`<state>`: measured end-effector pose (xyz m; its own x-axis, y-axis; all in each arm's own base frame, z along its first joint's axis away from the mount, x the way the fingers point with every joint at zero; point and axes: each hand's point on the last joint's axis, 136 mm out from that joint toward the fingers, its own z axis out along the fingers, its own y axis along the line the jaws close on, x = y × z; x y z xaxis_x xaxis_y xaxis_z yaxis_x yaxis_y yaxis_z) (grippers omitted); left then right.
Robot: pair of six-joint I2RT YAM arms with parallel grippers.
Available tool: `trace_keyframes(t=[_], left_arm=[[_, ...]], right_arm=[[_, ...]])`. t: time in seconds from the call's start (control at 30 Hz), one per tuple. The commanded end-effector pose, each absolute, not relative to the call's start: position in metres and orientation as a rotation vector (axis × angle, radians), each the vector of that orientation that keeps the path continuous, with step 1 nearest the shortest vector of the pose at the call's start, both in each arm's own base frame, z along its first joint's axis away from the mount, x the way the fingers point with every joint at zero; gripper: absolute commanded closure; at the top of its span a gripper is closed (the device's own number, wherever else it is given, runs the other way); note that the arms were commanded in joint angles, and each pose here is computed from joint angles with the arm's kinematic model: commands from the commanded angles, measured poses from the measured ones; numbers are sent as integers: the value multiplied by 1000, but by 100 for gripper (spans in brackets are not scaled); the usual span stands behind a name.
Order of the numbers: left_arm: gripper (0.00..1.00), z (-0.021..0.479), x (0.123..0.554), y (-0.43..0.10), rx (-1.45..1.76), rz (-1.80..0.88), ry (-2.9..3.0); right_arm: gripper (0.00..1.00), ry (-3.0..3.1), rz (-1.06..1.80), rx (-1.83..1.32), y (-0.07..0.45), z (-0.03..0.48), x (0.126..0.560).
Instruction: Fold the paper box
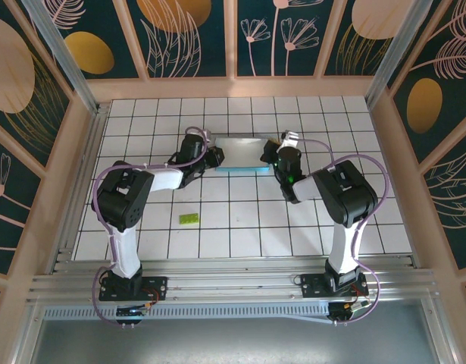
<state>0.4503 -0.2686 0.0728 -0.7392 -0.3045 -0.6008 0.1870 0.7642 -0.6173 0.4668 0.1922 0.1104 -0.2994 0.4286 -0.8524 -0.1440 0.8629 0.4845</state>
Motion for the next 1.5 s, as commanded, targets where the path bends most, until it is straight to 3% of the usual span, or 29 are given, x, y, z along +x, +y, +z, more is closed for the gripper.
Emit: trace_keyframes(t=[0.0, 0.3, 0.53, 0.83, 1.03, 1.23, 1.4, 1.47], left_arm=[[87, 67, 438, -273, -81, -921, 2264], [84, 63, 426, -264, -84, -899, 2261], [65, 91, 413, -259, -60, -936, 2188], [66, 106, 380, -241, -72, -930, 2187], [66, 140, 358, -202, -198, -834, 2118], [61, 188, 376, -171, -275, -729, 2046], [62, 194, 413, -174, -275, -736, 2063], [62, 190, 428, -179, -270, -746, 2083]], right_arm=[[94, 2018, 547, 211, 198, 44, 434], [91, 1977, 444, 141, 193, 55, 432], [90, 1978, 307, 153, 185, 55, 442], [91, 1953, 254, 128, 199, 74, 456], [89, 1938, 204, 110, 195, 79, 459], [72, 1922, 224, 86, 197, 87, 456], [62, 1913, 276, 74, 201, 95, 450], [53, 1910, 305, 64, 203, 99, 446]])
